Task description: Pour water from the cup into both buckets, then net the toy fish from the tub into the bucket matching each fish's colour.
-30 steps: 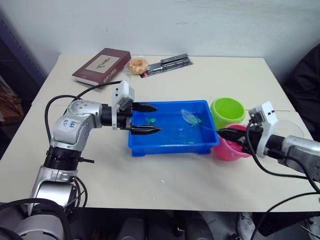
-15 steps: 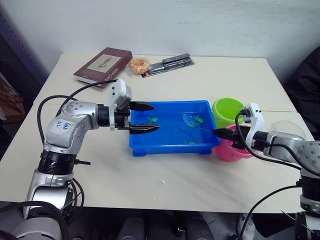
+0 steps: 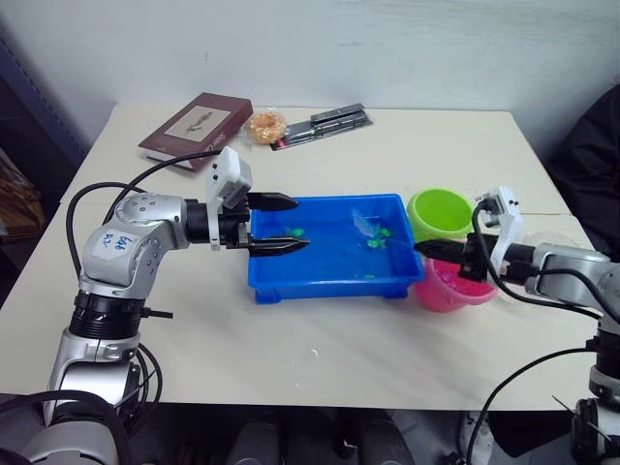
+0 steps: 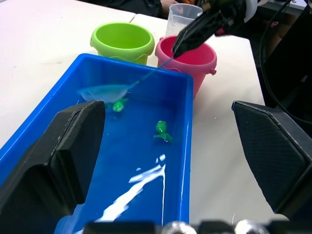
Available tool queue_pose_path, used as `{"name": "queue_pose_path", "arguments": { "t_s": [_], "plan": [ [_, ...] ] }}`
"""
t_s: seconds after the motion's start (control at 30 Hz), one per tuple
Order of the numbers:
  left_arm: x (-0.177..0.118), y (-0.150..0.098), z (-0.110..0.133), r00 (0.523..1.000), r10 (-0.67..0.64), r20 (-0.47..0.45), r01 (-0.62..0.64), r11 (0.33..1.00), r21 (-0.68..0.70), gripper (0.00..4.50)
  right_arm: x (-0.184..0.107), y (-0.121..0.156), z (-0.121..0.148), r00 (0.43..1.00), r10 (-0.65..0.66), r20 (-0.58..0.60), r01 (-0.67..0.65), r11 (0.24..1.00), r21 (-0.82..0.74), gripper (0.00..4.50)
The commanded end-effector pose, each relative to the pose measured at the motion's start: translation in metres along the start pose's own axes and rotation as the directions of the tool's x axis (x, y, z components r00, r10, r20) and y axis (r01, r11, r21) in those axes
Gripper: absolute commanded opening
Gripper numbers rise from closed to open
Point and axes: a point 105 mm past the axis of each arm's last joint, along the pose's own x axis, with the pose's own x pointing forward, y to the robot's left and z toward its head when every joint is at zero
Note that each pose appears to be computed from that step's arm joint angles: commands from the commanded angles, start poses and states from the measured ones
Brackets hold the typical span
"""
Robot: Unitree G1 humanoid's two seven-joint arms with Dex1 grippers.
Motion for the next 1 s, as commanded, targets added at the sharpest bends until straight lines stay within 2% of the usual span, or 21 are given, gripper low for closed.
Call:
{"name": "queue_pose_path", "arguments": {
  "t_s": [0.03,0.37,0.8,0.87,1.0],
  "plan": [
    [-0.001,-0.002,0.012,1.0,-0.009,0.028,0.007,0.999,0.049,4.45,-0.008,0.0,0.013,0.999,-0.01,0.039,0.011,1.0,-0.022,0.0],
    [0.0,-0.001,0.013,0.999,-0.015,0.029,0.013,0.998,0.056,4.45,-0.002,-0.012,-0.01,0.999,-0.038,-0.032,0.037,0.999,-0.023,0.0],
    [0.001,0.001,0.014,0.999,-0.011,0.032,0.01,0.998,0.055,4.45,0.005,-0.03,-0.006,0.993,-0.116,-0.015,0.115,0.993,-0.036,0.0],
    [0.002,0.001,0.014,0.999,-0.012,0.033,0.01,0.998,0.056,4.45,0.008,-0.031,-0.005,0.992,-0.123,-0.017,0.122,0.991,-0.052,0.0],
    [0.002,0.002,0.015,0.999,-0.011,0.035,0.009,0.998,0.059,4.45,0.015,-0.035,-0.006,0.985,-0.171,-0.031,0.162,0.967,-0.199,0.0]
  ]
}}
